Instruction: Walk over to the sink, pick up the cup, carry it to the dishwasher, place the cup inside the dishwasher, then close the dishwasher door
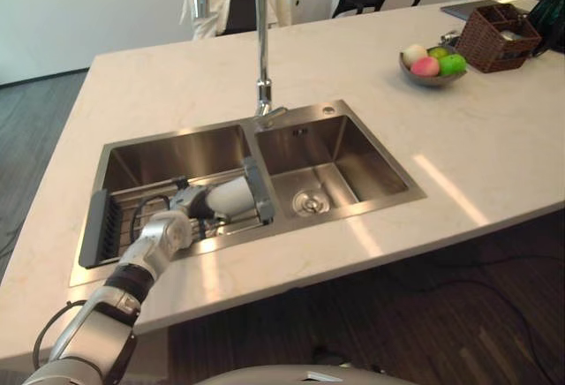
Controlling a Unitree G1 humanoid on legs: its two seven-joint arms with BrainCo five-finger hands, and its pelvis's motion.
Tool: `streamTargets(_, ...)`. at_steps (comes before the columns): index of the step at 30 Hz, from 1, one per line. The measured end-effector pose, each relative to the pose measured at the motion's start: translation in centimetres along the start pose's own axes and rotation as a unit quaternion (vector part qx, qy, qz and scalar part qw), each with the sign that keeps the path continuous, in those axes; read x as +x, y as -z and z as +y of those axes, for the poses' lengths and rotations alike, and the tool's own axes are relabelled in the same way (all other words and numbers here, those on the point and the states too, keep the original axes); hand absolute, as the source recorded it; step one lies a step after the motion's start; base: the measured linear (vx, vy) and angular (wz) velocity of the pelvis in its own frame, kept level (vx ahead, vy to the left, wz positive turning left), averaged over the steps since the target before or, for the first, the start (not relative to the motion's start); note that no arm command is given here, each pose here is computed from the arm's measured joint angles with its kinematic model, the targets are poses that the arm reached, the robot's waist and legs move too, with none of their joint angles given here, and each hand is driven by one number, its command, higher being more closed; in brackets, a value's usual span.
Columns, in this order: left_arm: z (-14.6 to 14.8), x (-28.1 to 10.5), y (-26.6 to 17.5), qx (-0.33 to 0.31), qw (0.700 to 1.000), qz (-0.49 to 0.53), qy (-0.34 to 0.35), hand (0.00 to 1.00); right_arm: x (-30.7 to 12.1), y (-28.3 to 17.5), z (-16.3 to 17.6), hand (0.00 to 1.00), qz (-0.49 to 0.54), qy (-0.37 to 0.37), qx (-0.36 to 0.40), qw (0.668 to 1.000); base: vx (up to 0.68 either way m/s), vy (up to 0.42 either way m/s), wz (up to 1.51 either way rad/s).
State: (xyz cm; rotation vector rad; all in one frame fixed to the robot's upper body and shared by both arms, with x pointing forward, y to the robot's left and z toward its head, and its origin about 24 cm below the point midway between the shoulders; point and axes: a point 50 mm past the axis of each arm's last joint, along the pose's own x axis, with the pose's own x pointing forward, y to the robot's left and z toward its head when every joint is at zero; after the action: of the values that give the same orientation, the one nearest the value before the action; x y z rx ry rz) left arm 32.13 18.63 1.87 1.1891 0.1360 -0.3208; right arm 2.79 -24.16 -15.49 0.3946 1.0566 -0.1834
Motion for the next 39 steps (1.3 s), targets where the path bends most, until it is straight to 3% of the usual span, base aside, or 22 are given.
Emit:
streamTargets(11, 2.7, -1.3, 0.7, -0.156, 0.98, -0.013, -0.12, 1.0, -0.1, -0.2, -0.2, 0.0, 0.004, -0.001, -0.013, 1.0, -0.03, -0.044, 0.11)
streamTargets(15, 5.4, -2.2, 0.3, -0.239, 0.952, -0.047, -0.184, 1.0, -0.1, -0.1, -0.2, 0.0, 0.007, -0.002, -0.015, 1.0, -0.05, -0.043, 0.17)
streamTargets(17, 6.8, -3.2, 0.1, -0.305, 0.923, -0.075, -0.222, 1.0, -0.1, 0.0, -0.3, 0.0, 0.01, 0.003, -0.018, 1.0, -0.05, -0.037, 0.1)
streamTargets(24, 6.8, -5.9, -0.6, -0.425, 0.856, -0.124, -0.267, 1.0, -0.3, 0.4, -0.1, 0.0, 0.02, 0.002, -0.016, 1.0, -0.04, -0.023, 0.11)
streamTargets(28, 6.7, -7.3, -0.2, -0.449, 0.835, -0.132, -0.288, 1.0, -0.3, 0.6, -0.1, 0.0, 0.033, 0.004, -0.014, 0.999, -0.01, -0.008, 0.02)
streamTargets(36, 8.6, -9.1, -0.1, -0.439, 0.809, -0.168, -0.352, 1.0, -0.2, 0.5, -0.1, 0.0, 0.032, 0.0, -0.012, 0.999, -0.01, -0.017, 0.1)
streamTargets(38, 9.2, -9.8, 0.3, -0.435, 0.8, -0.167, -0.379, 1.0, -0.2, 0.4, 0.0, 0.0, 0.03, -0.003, -0.013, 0.999, -0.02, -0.006, 0.01)
streamTargets(39, 10.5, -11.5, 2.1, -0.424, 0.773, -0.151, -0.448, 1.0, 0.7, -1.1, 1.9, 0.0, 0.013, -0.059, -0.047, 0.997, 0.0, 0.0, 0.0)
